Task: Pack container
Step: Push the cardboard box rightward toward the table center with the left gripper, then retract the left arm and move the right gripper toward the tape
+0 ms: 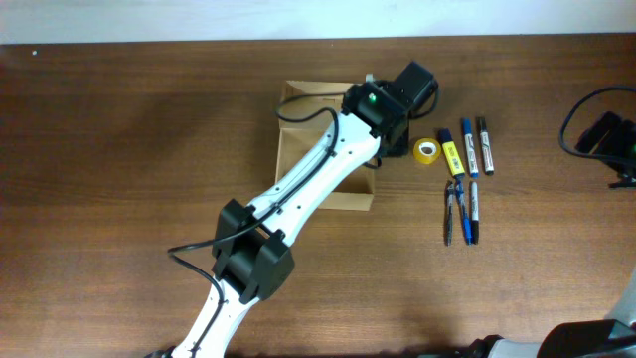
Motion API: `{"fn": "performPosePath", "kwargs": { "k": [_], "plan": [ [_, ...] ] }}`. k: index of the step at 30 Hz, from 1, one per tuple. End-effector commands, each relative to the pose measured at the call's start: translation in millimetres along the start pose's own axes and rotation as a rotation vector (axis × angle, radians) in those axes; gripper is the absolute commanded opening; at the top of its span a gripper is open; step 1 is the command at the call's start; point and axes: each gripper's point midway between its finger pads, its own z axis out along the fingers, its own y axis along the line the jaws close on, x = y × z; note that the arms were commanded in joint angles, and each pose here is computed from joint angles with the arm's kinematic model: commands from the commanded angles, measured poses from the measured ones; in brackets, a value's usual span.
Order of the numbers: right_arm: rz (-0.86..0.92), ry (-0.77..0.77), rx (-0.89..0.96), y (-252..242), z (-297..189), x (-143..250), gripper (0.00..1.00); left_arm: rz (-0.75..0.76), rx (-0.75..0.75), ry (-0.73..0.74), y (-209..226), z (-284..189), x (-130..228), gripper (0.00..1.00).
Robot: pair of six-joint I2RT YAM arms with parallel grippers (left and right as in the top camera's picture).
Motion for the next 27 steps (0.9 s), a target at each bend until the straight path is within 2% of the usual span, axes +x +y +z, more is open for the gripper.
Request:
{"fn": "performPosePath", "kwargs": {
  "k": [1, 5, 9, 10, 15, 22, 27],
  "plan": [
    [0.003, -0.017, -0.011, 1, -4, -7, 0.99, 0.089, -0.058, -0.086, 11, -30, -20, 0.46],
    [0.003, -0.017, -0.011, 1, -4, -7, 0.99, 0.116, -0.14, -0.14, 38, -71, -34, 0.46],
    [0.003, -0.017, -0.011, 1, -4, -7, 0.99, 0.076, -0.22, -0.166, 80, -106, -44, 0.47],
    [0.003, -0.017, -0.011, 1, -4, -7, 0.99, 0.129, -0.194, -0.161, 82, -111, -47, 0.47],
    [0.003, -0.017, -0.011, 1, -4, -7, 0.99, 0.058, -0.197, -0.237, 121, -149, -66, 0.47],
    [0.001, -0.038, -0.013, 1, -4, -12, 0.99, -0.006, -0.304, -0.418, 214, -245, -83, 0.47],
    [0.002, -0.09, -0.024, 4, -5, -25, 0.99, -0.132, -0.407, -0.468, 295, -300, -62, 0.47]
  ]
}}
